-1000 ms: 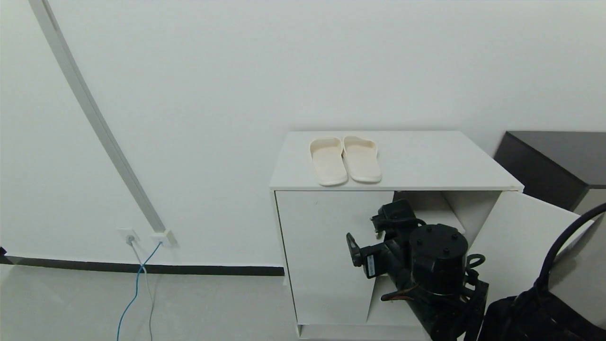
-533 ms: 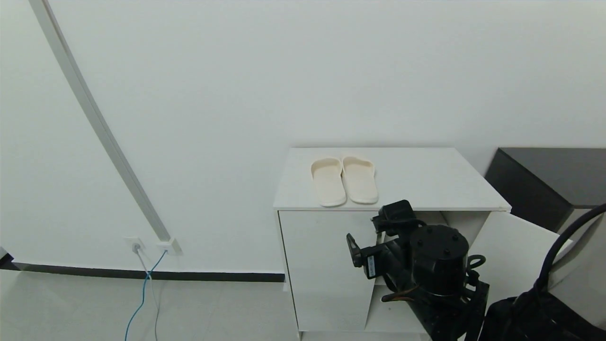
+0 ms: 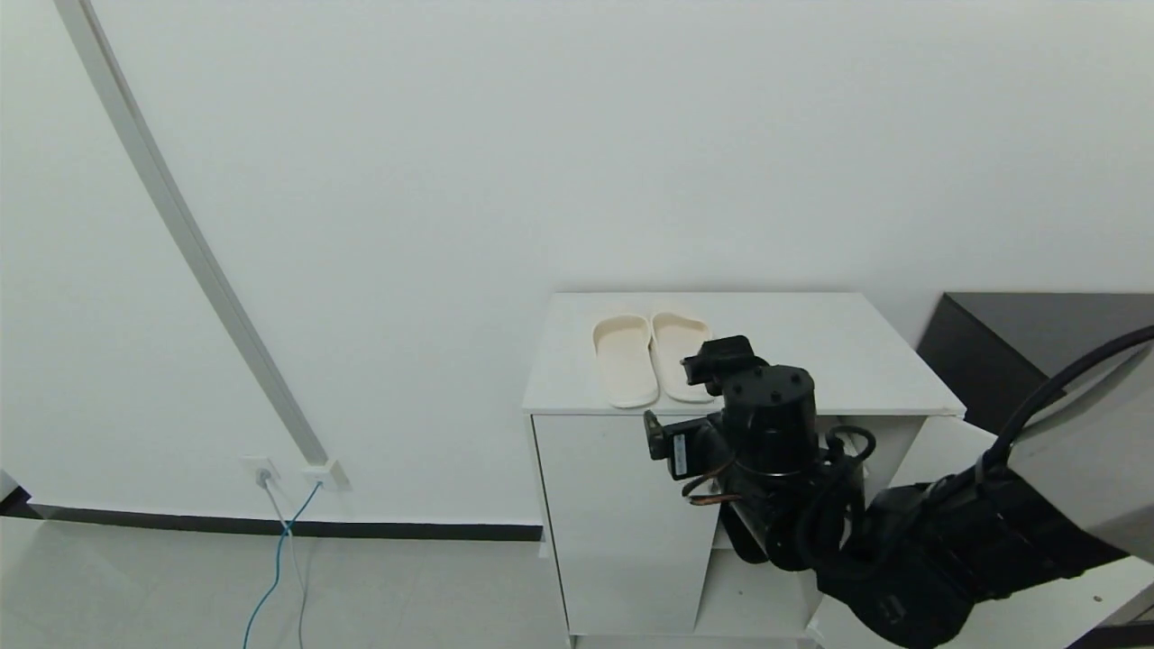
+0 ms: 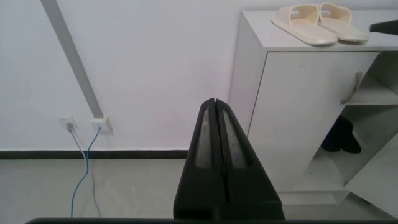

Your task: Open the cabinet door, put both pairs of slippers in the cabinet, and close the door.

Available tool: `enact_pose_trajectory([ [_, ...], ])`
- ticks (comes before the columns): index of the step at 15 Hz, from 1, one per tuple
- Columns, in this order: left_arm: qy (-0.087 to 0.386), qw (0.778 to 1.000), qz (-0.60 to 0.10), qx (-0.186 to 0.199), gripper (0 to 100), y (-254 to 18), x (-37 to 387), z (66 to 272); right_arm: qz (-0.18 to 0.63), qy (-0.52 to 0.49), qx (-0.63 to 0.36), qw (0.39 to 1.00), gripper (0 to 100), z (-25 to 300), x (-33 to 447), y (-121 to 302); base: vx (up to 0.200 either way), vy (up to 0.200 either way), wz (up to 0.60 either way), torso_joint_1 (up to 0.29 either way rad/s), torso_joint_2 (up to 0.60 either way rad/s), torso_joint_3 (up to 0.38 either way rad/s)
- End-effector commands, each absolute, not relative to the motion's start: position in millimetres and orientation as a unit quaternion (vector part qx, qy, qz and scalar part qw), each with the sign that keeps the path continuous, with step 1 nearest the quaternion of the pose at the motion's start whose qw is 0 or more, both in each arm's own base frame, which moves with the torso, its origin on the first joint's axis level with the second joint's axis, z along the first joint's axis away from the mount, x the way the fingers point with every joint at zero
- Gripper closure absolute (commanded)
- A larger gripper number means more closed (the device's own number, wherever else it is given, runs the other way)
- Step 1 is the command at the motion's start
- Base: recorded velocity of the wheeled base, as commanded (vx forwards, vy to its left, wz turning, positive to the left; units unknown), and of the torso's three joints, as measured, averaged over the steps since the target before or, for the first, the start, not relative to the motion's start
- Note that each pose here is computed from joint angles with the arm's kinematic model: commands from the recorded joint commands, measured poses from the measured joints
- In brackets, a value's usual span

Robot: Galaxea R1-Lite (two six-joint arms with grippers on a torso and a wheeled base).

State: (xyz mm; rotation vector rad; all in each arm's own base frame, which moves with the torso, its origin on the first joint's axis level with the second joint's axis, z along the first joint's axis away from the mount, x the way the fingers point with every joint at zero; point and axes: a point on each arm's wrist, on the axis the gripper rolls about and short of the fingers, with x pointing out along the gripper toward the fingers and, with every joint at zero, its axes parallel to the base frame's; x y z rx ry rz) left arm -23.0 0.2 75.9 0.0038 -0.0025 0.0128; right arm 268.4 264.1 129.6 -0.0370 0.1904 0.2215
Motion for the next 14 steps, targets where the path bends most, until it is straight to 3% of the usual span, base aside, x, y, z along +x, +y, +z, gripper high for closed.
enact_pose_trajectory([
  [1, -0.001, 1.000, 0.006, 0.002, 100, 0, -23, 76, 0.105, 0.094, 0.030, 0.990, 0, 163, 273, 272, 0.000, 0.000, 0.00, 0.000, 0.00, 0.000],
  [6, -0.001, 1.000, 0.005, 0.003, 100, 0, -23, 76, 0.107, 0.123, 0.047, 0.985, 0, 174, 267, 277, 0.000, 0.000, 0.00, 0.000, 0.00, 0.000],
  [14, -0.001, 1.000, 0.005, 0.002, 100, 0, -23, 76, 0.107, 0.155, 0.018, 0.982, 0, 139, 269, 285, 0.200, 0.000, 0.00, 0.002, 0.00, 0.000],
])
